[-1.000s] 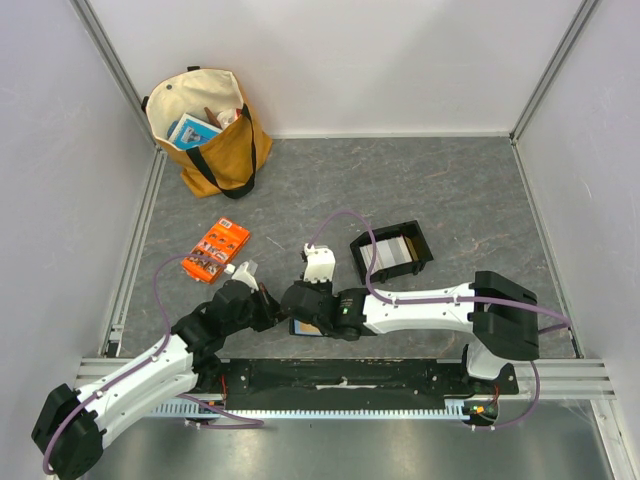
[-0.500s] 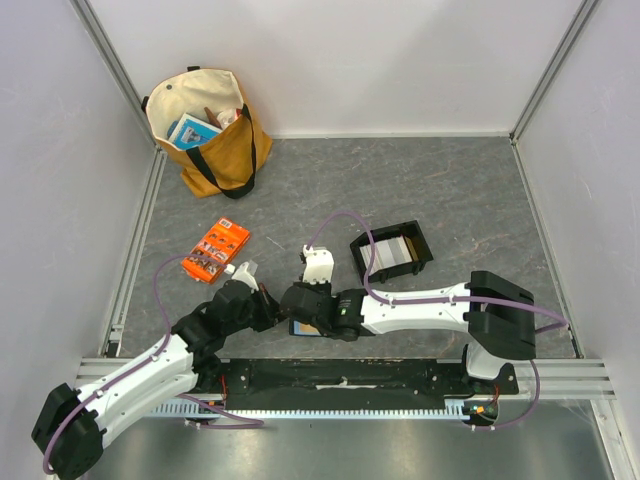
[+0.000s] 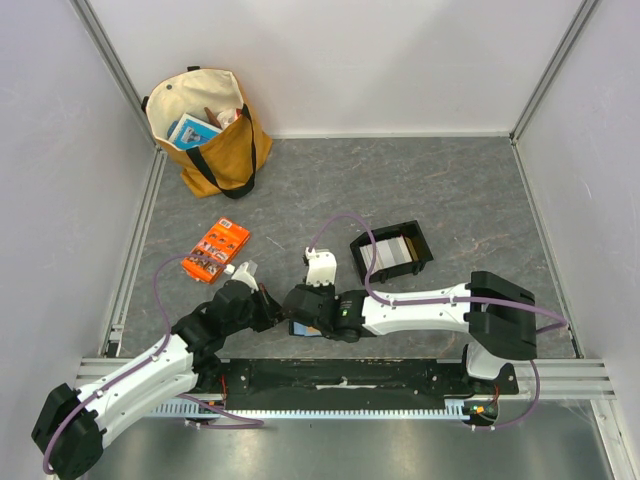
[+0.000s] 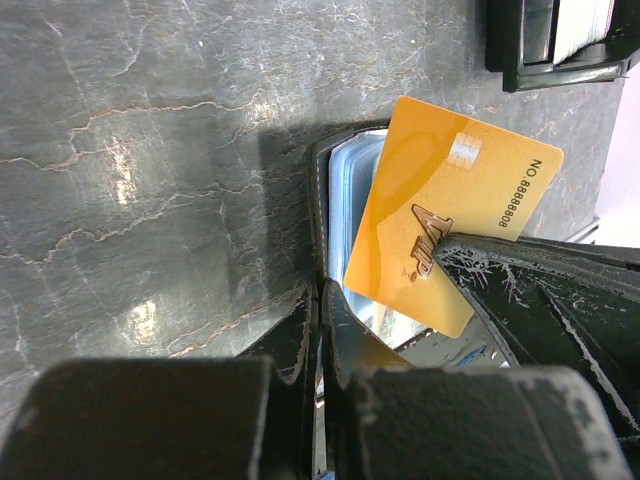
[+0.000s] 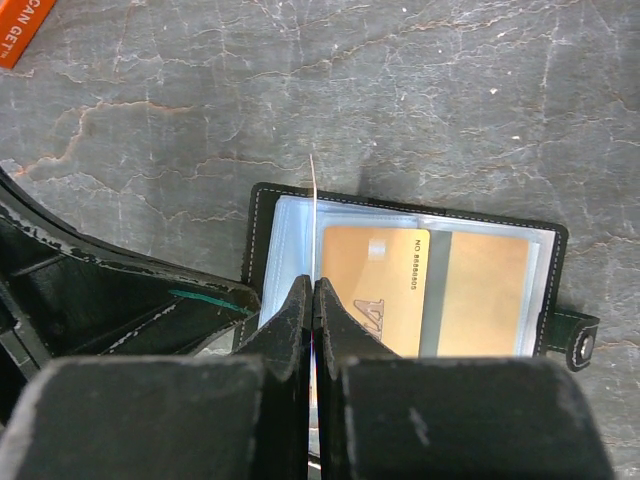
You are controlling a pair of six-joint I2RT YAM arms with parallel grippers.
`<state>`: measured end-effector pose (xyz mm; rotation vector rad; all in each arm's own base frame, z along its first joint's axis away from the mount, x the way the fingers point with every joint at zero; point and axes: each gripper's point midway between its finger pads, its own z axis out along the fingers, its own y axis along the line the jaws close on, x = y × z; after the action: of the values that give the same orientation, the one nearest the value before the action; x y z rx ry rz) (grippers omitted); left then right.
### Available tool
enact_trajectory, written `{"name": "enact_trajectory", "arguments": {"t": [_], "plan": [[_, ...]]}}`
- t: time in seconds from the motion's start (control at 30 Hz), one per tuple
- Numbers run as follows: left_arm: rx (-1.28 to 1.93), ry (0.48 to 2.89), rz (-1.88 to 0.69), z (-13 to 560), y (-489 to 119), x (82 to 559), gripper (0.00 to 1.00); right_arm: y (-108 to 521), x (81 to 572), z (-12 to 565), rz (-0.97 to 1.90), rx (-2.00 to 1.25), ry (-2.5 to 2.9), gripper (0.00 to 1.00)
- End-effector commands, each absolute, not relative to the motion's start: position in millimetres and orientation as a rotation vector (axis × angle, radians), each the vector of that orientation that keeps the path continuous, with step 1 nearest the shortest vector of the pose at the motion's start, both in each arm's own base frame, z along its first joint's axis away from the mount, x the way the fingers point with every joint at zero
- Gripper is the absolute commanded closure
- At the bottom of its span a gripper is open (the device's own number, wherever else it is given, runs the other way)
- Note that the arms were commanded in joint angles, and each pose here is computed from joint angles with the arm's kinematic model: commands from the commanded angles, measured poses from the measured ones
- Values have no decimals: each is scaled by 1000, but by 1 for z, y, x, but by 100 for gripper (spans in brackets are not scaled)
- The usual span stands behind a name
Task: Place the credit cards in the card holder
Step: Turn over the card slot in the card holder.
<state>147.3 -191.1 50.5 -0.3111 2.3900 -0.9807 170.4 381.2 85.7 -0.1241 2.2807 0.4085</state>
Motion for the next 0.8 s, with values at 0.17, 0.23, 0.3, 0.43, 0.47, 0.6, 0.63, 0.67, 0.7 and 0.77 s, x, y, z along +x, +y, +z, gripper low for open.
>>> {"name": "enact_trajectory", "arguments": {"t": [0.17,0.23,0.3,0.43,0.47,0.6,0.63,0.67,0.7,0.77], "plan": [[-327,2357,-988,61,-193,153,98,364,181,110,345,-80,2222,100],[-325,2358,-985,61,-193,153,98,364,180,112,351,-81,2222,100],[-325,2361,-981,60,-192,153,98,363,180,112,349,-84,2221,100],[-321,2368,-974,58,-192,153,98,364,180,115,354,-93,2217,100],[-320,2366,-975,59,-192,153,98,362,181,116,344,-92,2213,100],[-324,2370,-966,57,-191,153,98,361,178,120,376,-95,2215,100],[-324,2371,-965,57,-191,153,98,359,179,122,373,-94,2208,100],[-326,2374,-961,56,-190,153,98,357,180,125,376,-85,2200,100],[-322,2373,-962,57,-191,153,98,355,181,128,377,-80,2192,100],[-319,2375,-962,57,-191,152,98,352,181,132,380,-83,2185,100]]}}
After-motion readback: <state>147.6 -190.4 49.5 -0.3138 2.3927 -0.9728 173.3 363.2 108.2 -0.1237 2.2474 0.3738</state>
